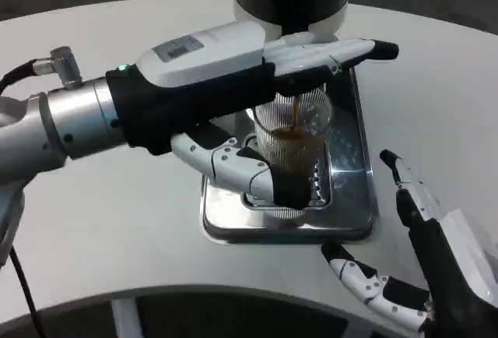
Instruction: Grasp the cup under the faucet to collect the drink, then remove the cup.
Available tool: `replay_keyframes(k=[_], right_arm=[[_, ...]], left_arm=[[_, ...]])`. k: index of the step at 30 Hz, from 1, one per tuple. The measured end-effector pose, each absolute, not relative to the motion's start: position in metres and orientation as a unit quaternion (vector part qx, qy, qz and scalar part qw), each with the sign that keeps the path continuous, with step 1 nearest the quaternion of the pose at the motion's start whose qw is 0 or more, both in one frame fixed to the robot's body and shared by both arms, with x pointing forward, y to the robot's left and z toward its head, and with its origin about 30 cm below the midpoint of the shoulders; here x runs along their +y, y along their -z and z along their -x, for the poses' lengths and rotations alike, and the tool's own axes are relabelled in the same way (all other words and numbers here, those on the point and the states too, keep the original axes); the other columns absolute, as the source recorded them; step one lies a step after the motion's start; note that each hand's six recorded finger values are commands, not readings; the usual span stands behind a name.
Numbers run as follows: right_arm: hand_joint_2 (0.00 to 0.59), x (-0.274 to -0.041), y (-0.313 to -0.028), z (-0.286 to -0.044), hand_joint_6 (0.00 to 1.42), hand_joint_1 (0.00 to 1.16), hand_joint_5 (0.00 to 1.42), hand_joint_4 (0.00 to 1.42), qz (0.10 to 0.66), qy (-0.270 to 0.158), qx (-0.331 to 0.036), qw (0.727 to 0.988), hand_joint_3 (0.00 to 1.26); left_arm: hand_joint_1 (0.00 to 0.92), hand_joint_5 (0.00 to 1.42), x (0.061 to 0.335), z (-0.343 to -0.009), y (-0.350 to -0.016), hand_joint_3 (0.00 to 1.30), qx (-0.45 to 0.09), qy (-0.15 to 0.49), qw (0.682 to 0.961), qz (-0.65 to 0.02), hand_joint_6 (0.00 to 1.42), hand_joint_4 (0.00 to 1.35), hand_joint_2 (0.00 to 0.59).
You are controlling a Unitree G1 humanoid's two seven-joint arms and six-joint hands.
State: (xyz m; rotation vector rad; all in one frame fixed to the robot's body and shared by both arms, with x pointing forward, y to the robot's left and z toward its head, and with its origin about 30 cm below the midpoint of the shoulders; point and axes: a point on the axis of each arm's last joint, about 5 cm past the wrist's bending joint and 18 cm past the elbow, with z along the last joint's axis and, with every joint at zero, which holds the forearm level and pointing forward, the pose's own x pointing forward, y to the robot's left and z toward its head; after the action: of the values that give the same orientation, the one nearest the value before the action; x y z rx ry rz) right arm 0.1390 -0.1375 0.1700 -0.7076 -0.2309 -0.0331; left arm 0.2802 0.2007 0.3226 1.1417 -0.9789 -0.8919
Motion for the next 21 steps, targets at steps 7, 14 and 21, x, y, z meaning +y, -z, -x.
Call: replay_keyframes(k=[7, 14, 21], right_arm=[[0.219, -0.134, -0.171, -0.167, 0.00, 0.68, 0.00, 0.00, 0.302, 0.022, -0.138, 0.943, 0.00], [0.211, -0.132, -0.168, -0.195, 0.00, 0.69, 0.00, 0.00, 0.317, 0.013, -0.140, 0.938, 0.00], [0.203, -0.122, -0.163, -0.214, 0.00, 0.69, 0.00, 0.00, 0.299, 0.012, -0.138, 0.944, 0.00]], left_arm=[[0.000, 0.07, 0.200, -0.278, -0.321, 0.00, -0.429, 0.390, 0.644, -0.498, 0.02, 0.00, 0.101], [0.000, 0.06, 0.200, -0.277, -0.321, 0.00, -0.430, 0.386, 0.648, -0.496, 0.00, 0.00, 0.100], [0.000, 0.06, 0.200, -0.277, -0.321, 0.00, -0.430, 0.386, 0.648, -0.496, 0.00, 0.00, 0.100]])
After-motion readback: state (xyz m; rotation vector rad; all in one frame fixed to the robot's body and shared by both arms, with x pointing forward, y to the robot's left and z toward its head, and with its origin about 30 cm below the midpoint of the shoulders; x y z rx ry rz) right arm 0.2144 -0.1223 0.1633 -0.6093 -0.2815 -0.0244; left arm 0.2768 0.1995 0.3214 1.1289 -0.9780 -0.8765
